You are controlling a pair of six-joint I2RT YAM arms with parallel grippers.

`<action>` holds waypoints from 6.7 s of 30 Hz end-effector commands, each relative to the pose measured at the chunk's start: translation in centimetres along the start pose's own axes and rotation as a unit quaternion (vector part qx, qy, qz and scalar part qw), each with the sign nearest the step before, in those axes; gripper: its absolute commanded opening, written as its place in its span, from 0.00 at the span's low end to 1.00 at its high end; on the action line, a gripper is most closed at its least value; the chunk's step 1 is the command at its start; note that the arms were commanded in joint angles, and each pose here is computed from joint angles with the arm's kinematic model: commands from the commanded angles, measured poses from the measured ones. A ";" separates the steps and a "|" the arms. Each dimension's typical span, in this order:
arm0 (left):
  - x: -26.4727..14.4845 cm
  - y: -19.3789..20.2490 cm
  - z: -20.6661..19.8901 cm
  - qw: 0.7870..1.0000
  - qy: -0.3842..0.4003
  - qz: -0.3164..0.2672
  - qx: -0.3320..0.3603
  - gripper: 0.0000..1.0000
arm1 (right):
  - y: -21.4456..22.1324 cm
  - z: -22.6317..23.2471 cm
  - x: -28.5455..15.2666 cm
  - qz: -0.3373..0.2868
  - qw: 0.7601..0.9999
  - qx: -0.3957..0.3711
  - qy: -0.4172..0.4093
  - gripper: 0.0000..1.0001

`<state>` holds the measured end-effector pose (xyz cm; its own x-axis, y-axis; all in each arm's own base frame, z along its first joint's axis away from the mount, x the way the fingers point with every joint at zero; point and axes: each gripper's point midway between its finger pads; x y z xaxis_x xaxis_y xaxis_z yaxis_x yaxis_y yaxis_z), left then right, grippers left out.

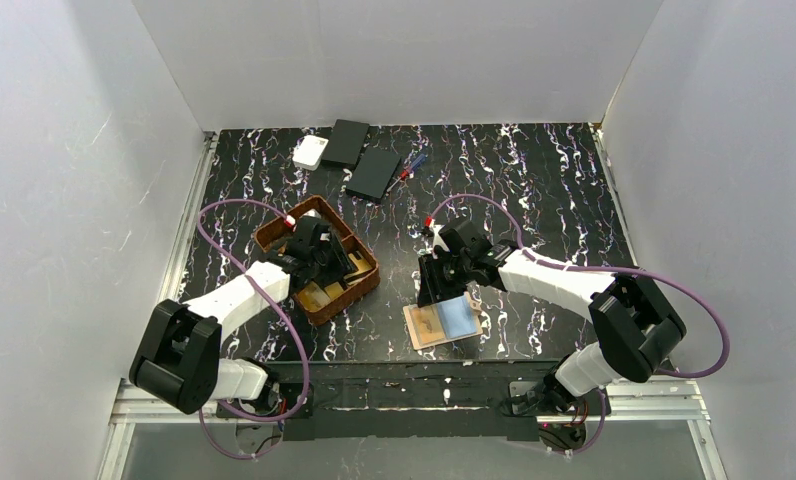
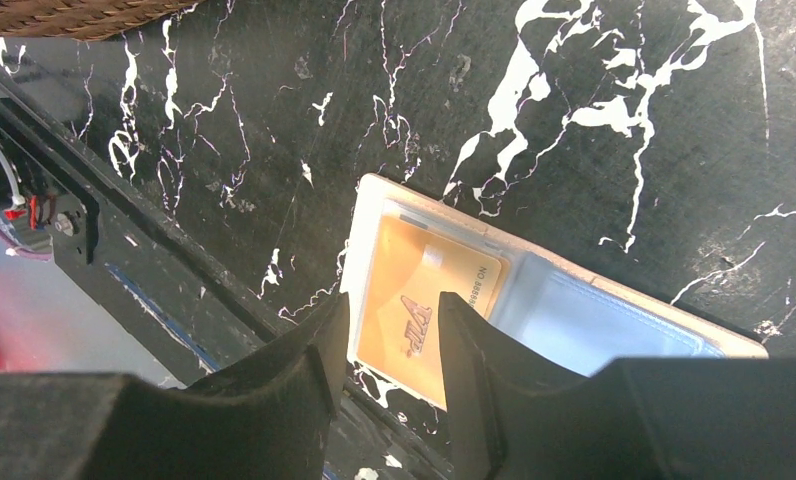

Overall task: Put the credit cards into the card holder
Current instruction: Pick up the credit card from the storage box, then insert the credit card into the card holder.

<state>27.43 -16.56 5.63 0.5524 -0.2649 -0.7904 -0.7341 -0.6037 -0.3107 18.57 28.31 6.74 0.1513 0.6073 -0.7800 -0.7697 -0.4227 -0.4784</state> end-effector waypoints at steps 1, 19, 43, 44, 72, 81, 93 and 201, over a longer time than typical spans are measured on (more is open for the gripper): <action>-0.6 -0.5 -1.4 1.000 0.018 0.001 -0.006 0.41 | -1.3 0.7 -0.3 -0.012 1.000 -0.008 -0.014 0.46; -1.0 -1.0 -1.9 1.000 0.006 0.002 -0.008 0.18 | -1.8 1.1 -0.9 -0.031 0.999 -0.009 -0.019 0.46; -13.1 -4.5 -4.5 0.998 0.031 -0.049 0.010 0.00 | -3.0 1.4 -4.1 -0.095 0.994 -0.053 -0.007 0.47; -14.4 -4.6 -4.9 0.997 0.051 -0.055 0.030 0.00 | -3.0 1.3 -4.2 -0.092 0.994 -0.063 -0.002 0.47; -23.5 12.7 -10.3 0.748 0.447 0.358 0.335 0.00 | 0.2 15.4 -14.1 -0.127 0.860 -0.239 -0.432 0.66; -22.0 11.3 -11.2 0.785 0.416 0.329 0.320 0.45 | -0.6 14.3 -13.1 -0.157 0.892 -0.180 -0.384 0.01; -17.6 3.2 -13.8 0.896 0.421 0.141 -0.028 0.71 | -8.3 12.4 -15.1 -0.354 0.869 0.049 -0.341 0.01; -2.0 20.9 -8.1 0.949 0.148 0.279 0.009 0.00 | 9.1 -8.4 -2.4 -0.095 0.956 0.210 0.182 0.04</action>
<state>14.26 -34.28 4.63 0.1693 -0.7122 -0.6813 -0.9485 -0.3056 0.0838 18.09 18.20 2.54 0.5208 0.3636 -0.7723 -0.8410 0.0632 -0.5374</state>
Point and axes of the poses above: each gripper's point midway between its finger pads, its own x axis out along the fingers, its own z axis along the line the jaws close on, y = z × x, and after that the axes turned 11 degrees about -x, right-handed
